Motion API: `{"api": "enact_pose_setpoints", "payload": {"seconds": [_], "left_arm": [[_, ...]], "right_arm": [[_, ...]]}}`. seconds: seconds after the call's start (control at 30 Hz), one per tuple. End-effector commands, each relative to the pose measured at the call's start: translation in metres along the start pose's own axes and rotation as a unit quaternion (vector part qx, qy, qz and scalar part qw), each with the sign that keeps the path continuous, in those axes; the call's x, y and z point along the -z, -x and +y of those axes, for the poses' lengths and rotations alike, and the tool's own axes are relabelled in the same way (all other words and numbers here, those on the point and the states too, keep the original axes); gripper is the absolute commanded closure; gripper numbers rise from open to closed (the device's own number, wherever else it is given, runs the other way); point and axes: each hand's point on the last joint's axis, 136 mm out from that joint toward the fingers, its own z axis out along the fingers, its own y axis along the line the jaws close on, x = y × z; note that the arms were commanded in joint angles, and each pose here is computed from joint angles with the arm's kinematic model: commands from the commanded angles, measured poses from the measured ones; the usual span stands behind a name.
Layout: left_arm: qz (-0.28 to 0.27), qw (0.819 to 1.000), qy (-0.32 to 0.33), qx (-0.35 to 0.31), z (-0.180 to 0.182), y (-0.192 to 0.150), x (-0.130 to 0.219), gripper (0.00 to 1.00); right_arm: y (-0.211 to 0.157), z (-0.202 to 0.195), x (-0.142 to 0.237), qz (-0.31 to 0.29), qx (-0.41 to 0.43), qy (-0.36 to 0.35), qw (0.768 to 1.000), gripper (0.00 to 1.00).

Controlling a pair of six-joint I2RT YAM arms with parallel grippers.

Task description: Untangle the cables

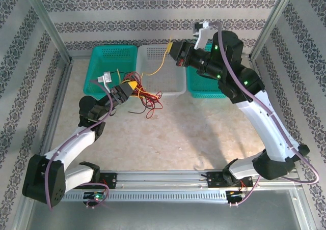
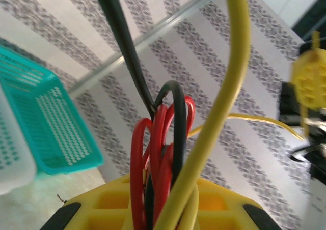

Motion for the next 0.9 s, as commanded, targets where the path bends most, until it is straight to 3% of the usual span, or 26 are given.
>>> {"api": "enact_pose_setpoints", "payload": {"seconds": [0.0,0.2,0.33,0.6,0.7,0.87], "left_arm": [[0.039,0.991,-0.131,-0.008,-0.074,0.005,-0.003,1.0],[0.031,0.978,-0.206,-0.006,-0.125,0.025,-0.004,1.0],[0.02,0.972,-0.234,-0.021,-0.155,0.035,-0.001,1.0],[-0.035,0.959,-0.277,-0.044,-0.199,0.065,0.005,1.0],[-0.063,0.953,-0.289,-0.066,-0.213,0.078,0.01,1.0],[-0.097,0.951,-0.284,-0.075,-0.208,0.096,0.003,1.0]], "right_arm": [[0.02,-0.031,-0.001,-0.011,-0.008,-0.036,0.999,1.0],[0.036,-0.101,-0.024,-0.005,-0.063,-0.077,0.995,1.0],[0.011,-0.136,-0.054,0.035,-0.094,-0.094,0.99,1.0],[-0.093,-0.186,-0.105,0.116,-0.16,-0.116,0.973,1.0],[-0.149,-0.18,-0.116,0.166,-0.164,-0.117,0.965,1.0],[-0.221,-0.154,-0.113,0.223,-0.151,-0.114,0.956,1.0]]}}
